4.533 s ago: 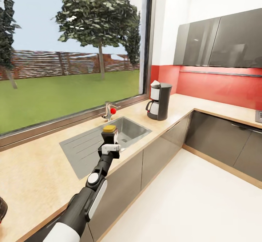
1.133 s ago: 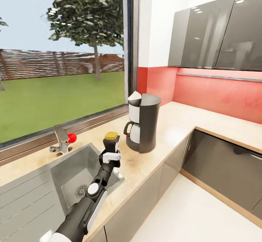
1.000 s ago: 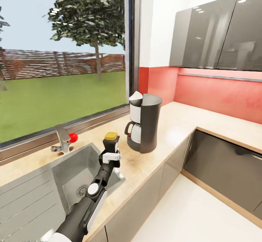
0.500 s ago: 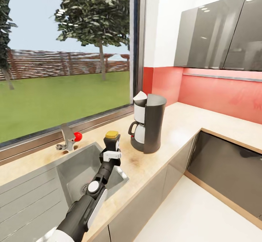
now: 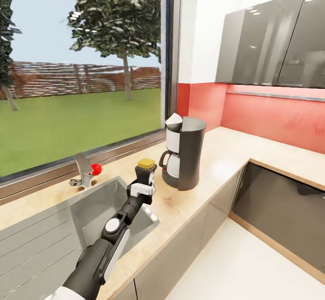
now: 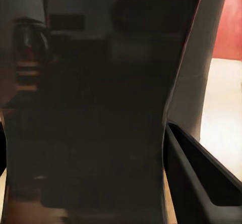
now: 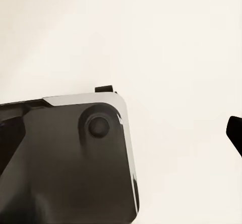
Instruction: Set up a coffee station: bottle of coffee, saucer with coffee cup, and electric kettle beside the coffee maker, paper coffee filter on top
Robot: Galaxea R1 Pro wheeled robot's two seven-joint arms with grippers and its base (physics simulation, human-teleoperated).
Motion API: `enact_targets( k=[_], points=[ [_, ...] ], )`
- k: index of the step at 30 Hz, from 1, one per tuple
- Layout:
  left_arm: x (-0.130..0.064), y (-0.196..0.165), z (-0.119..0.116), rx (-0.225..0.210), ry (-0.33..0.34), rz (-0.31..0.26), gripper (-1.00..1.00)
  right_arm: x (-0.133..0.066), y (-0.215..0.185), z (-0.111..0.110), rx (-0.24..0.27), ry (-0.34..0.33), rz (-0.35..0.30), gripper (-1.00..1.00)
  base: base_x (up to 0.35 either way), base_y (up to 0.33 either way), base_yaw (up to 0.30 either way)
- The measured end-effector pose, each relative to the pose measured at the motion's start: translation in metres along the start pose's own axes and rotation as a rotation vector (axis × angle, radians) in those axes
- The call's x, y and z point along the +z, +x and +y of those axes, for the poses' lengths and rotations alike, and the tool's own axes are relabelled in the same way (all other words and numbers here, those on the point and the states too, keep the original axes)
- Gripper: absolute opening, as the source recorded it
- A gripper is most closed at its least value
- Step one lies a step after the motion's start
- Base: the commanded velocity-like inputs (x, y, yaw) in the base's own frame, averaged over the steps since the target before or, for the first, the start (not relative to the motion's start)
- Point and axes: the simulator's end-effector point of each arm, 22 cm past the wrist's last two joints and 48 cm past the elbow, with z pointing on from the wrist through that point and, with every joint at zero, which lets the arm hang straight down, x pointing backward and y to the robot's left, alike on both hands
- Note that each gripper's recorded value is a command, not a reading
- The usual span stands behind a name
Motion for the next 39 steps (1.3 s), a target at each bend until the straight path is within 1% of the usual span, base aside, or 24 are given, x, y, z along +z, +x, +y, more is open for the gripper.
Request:
enact_targets(
  k=[4, 11, 18, 25, 29, 36, 39],
  points=[
    [-0.001, 0.001, 0.003, 0.005, -0.007, 0.001, -1.00, 0.000, 0.000, -0.001, -0.001, 0.001, 0.000, 1.00, 0.000, -0.247, 0.027],
    [-0.002, 0.004, 0.007, 0.005, -0.017, 0.006, -1.00, 0.000, 0.000, -0.002, -0.001, 0.003, -0.001, 1.00, 0.083, -0.263, 0.246],
    [-0.003, 0.005, 0.021, -0.006, -0.049, 0.006, -1.00, 0.000, -0.001, -0.002, -0.001, 0.003, -0.002, 1.00, 0.226, -0.199, 0.277],
    [-0.003, 0.006, 0.024, -0.009, -0.055, 0.008, -1.00, 0.000, 0.000, -0.002, -0.001, 0.003, -0.001, 1.00, 0.301, -0.107, 0.265],
    [-0.003, 0.007, 0.025, -0.011, -0.061, 0.010, -1.00, 0.000, -0.001, -0.002, -0.001, 0.003, -0.001, 1.00, 0.135, -0.209, 0.069],
    [-0.003, 0.015, 0.025, -0.012, -0.064, 0.024, -1.00, 0.000, 0.000, -0.002, -0.003, 0.003, 0.000, 1.00, 0.015, -0.266, 0.008],
    [-0.004, 0.027, 0.026, -0.014, -0.065, 0.049, -1.00, 0.000, -0.001, -0.007, -0.007, 0.009, 0.000, 1.00, 0.001, -0.256, 0.001]
  ],
)
